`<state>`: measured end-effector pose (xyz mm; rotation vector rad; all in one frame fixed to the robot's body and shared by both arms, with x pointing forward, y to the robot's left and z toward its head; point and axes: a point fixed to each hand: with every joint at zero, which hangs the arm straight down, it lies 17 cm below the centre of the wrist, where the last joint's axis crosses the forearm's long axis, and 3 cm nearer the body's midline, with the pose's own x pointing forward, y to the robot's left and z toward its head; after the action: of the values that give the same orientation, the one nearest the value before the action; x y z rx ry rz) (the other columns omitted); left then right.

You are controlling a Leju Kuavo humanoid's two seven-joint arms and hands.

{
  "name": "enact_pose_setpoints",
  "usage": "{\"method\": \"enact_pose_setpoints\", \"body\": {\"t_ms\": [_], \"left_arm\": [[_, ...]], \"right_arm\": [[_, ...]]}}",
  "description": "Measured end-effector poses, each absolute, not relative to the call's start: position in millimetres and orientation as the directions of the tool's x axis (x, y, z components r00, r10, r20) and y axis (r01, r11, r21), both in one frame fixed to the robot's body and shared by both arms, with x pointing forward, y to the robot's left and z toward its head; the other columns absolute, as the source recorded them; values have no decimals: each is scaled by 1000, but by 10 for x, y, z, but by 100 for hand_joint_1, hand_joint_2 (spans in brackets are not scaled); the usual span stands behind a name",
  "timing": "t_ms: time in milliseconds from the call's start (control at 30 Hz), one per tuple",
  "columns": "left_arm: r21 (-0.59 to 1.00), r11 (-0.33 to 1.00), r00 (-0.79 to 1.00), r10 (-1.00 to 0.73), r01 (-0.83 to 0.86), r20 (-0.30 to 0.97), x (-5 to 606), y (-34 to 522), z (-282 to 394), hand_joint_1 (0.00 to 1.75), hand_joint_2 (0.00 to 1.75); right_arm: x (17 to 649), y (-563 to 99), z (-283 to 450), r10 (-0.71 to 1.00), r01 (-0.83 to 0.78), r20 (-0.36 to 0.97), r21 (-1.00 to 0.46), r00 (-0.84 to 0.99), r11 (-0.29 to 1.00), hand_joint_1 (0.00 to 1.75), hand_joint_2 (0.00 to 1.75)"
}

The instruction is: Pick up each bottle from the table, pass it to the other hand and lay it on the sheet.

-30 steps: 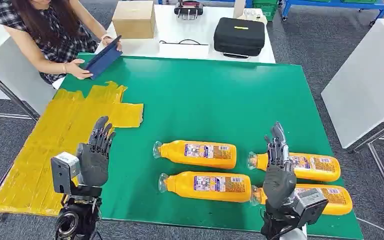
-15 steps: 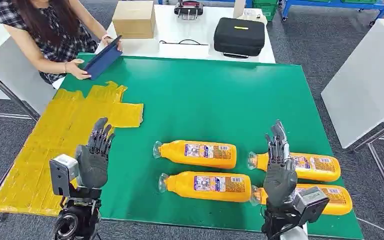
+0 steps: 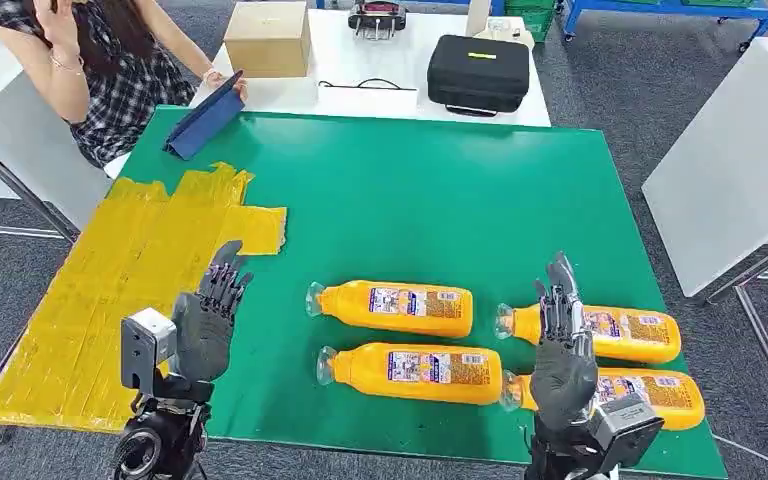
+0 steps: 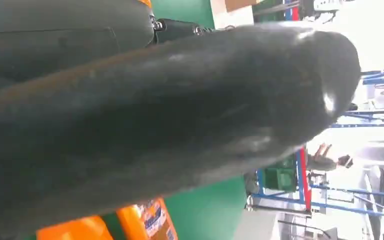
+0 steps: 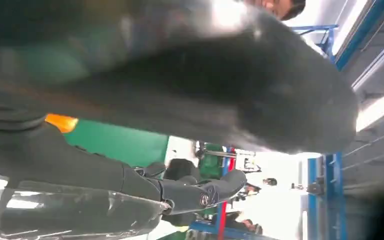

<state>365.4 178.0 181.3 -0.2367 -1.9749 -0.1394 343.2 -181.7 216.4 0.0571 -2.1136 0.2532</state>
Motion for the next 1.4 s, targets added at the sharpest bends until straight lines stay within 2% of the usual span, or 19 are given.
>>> {"method": "enact_pose_setpoints", "body": {"t_ms": [633, 667, 1067, 1100, 1400], "left_arm": [[-44, 979, -399, 123, 201, 909, 3571, 1836, 1848, 0, 0], [-44, 979, -400, 123, 201, 908, 3571, 1837, 1850, 0, 0], [-37, 988, -402, 95, 150, 911, 3589, 2036, 1856, 0, 0], [-39, 988, -404, 97, 151, 909, 3590, 2047, 1860, 0, 0], [-60, 994, -401, 91, 90, 912, 3647, 2173, 1846, 0, 0]], "right_arm": [[3432, -1780, 2170, 41, -175, 853, -154, -521, 973, 0, 0], [3434, -1780, 2170, 41, -175, 853, -154, -521, 973, 0, 175], [3458, -1883, 1932, 196, -138, 859, -292, -472, 946, 0, 175], [3440, -1920, 1897, 201, -131, 863, -292, -463, 947, 0, 0], [3369, -2049, 2104, 90, -90, 840, -163, -535, 982, 0, 0]]}}
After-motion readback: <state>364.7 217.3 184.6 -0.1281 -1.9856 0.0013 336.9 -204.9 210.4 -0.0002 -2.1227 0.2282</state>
